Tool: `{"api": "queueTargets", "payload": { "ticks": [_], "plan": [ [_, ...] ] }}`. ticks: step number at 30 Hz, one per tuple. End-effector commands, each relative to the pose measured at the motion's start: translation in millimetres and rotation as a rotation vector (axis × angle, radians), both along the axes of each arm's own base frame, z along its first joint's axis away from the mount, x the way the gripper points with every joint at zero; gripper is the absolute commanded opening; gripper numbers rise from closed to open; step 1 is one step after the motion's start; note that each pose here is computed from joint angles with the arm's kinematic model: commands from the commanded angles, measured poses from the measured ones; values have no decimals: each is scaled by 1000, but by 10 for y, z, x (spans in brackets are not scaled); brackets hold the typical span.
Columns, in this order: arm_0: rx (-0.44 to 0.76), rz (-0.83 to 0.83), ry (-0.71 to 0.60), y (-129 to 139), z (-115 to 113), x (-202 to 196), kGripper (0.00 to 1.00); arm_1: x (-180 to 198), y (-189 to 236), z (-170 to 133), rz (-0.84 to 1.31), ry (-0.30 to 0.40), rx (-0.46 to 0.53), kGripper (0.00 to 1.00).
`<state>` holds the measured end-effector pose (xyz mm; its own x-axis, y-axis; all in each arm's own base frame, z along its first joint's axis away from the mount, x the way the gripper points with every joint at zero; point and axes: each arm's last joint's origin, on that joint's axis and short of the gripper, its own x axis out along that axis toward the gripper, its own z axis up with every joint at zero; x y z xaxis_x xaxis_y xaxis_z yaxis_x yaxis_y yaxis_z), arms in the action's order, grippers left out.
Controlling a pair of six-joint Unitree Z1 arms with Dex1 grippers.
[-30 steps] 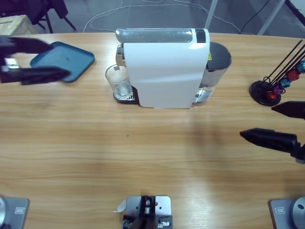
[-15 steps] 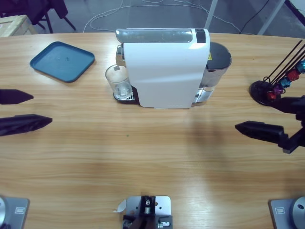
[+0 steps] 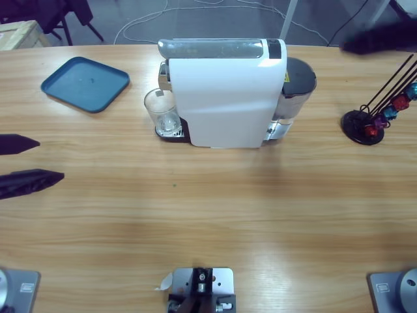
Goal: Pour coffee
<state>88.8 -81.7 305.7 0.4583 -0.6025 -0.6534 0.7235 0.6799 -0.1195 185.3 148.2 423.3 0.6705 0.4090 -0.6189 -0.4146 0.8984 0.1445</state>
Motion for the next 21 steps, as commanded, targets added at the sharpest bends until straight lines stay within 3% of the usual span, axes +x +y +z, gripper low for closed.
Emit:
{"api": "queueTargets", "payload": {
  "ticks": [1, 9, 21],
  "plan": [
    [-4, -6, 25, 52, -45, -94, 1000, 906, 604, 35, 19, 133, -79, 0],
    [16, -8, 39, -15, -60, -8, 1000, 1351, 718, -138, 84, 227, -164, 0],
    [34, -7, 63, -78, -101, 71, 1000, 1491, 767, -336, 94, 266, -200, 0]
  ]
}}
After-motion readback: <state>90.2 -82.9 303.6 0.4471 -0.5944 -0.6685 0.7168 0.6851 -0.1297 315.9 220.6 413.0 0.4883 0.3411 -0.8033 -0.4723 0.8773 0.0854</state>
